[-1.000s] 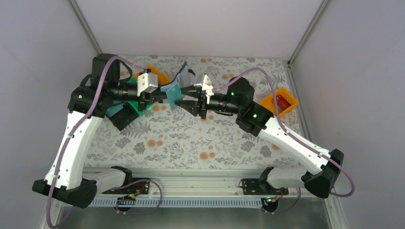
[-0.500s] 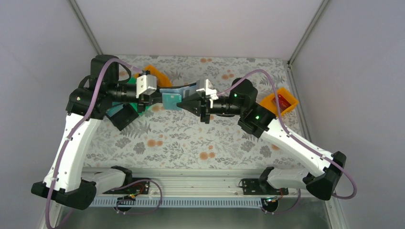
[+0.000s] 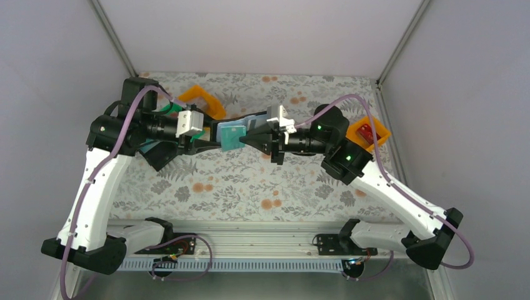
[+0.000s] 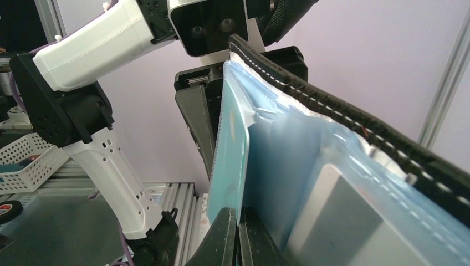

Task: Take the credit cards out of the card holder

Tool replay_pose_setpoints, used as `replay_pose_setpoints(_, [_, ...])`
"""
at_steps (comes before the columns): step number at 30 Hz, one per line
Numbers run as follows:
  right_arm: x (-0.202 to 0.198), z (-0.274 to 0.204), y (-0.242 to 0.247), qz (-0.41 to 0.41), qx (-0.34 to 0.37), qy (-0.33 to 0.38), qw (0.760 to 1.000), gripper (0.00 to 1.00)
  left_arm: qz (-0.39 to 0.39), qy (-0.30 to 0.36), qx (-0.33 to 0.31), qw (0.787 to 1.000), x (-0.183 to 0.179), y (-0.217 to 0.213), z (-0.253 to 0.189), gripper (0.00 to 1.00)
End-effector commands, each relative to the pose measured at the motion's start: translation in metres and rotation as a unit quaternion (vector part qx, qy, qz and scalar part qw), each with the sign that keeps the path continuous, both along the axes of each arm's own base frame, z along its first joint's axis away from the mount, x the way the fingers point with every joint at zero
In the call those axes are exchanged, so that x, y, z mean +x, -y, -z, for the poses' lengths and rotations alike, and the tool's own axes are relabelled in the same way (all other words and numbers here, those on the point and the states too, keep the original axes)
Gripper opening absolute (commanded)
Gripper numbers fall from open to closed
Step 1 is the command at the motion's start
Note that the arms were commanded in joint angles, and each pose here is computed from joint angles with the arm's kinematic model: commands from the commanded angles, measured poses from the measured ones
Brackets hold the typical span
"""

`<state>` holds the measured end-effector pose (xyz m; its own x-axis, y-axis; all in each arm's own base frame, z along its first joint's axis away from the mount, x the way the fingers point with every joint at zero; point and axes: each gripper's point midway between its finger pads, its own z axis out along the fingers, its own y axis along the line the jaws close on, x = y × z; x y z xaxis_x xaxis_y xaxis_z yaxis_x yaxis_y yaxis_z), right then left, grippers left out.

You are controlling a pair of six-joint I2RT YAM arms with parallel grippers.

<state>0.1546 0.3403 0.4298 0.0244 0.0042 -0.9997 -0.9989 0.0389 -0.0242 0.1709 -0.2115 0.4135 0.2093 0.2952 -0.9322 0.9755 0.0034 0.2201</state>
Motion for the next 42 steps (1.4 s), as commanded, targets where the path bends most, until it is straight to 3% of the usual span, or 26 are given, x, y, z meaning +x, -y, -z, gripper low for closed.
replay_pose_setpoints(1, [0.014, -0.008, 0.009, 0.038, 0.003, 0.013, 0.999, 0.04, 0.053, 0.008, -0.019, 0.998, -0.026, 0.0, -0.003, 0.53])
replay_pose_setpoints(10, [0.018, -0.002, -0.002, 0.019, -0.021, 0.008, 1.0, 0.04, 0.065, -0.006, -0.034, 0.997, -0.027, 0.003, -0.007, 0.57])
replay_pose_setpoints(11, [0.016, -0.002, -0.003, 0.012, -0.021, 0.008, 1.0, 0.04, 0.065, -0.01, -0.037, 0.997, -0.026, 0.003, -0.007, 0.53])
replay_pose_setpoints(15, [0.013, 0.002, -0.01, -0.011, -0.028, 0.002, 1.0, 0.04, 0.063, -0.025, -0.046, 0.997, -0.022, 0.005, -0.011, 0.08])
replay_pose_setpoints(16, [0.013, 0.002, -0.01, -0.013, -0.028, 0.004, 1.0, 0.04, 0.062, -0.025, -0.045, 0.997, -0.021, 0.005, -0.011, 0.03])
replay_pose_setpoints(18, [0.01, 0.0, -0.008, -0.016, -0.026, 0.007, 0.999, 0.06, 0.062, -0.021, -0.043, 0.997, -0.023, 0.005, -0.01, 0.02])
replay_pose_setpoints(22, [0.015, -0.001, 0.0, 0.013, -0.028, 0.011, 0.999, 0.22, 0.067, -0.014, -0.041, 0.997, -0.027, 0.003, -0.008, 0.02])
replay_pose_setpoints(31, [0.022, 0.0, 0.023, 0.057, -0.022, 0.008, 0.998, 0.24, 0.07, -0.013, -0.042, 0.997, -0.027, 0.004, -0.008, 0.02])
replay_pose_setpoints(35, [0.021, 0.0, 0.017, 0.038, -0.022, 0.004, 0.999, 0.23, 0.068, -0.015, -0.043, 0.997, -0.026, 0.004, -0.008, 0.02])
replay_pose_setpoints(42, [0.012, 0.003, 0.01, -0.005, -0.022, 0.002, 1.0, 0.38, 0.065, -0.017, -0.041, 0.997, -0.024, 0.004, -0.007, 0.02])
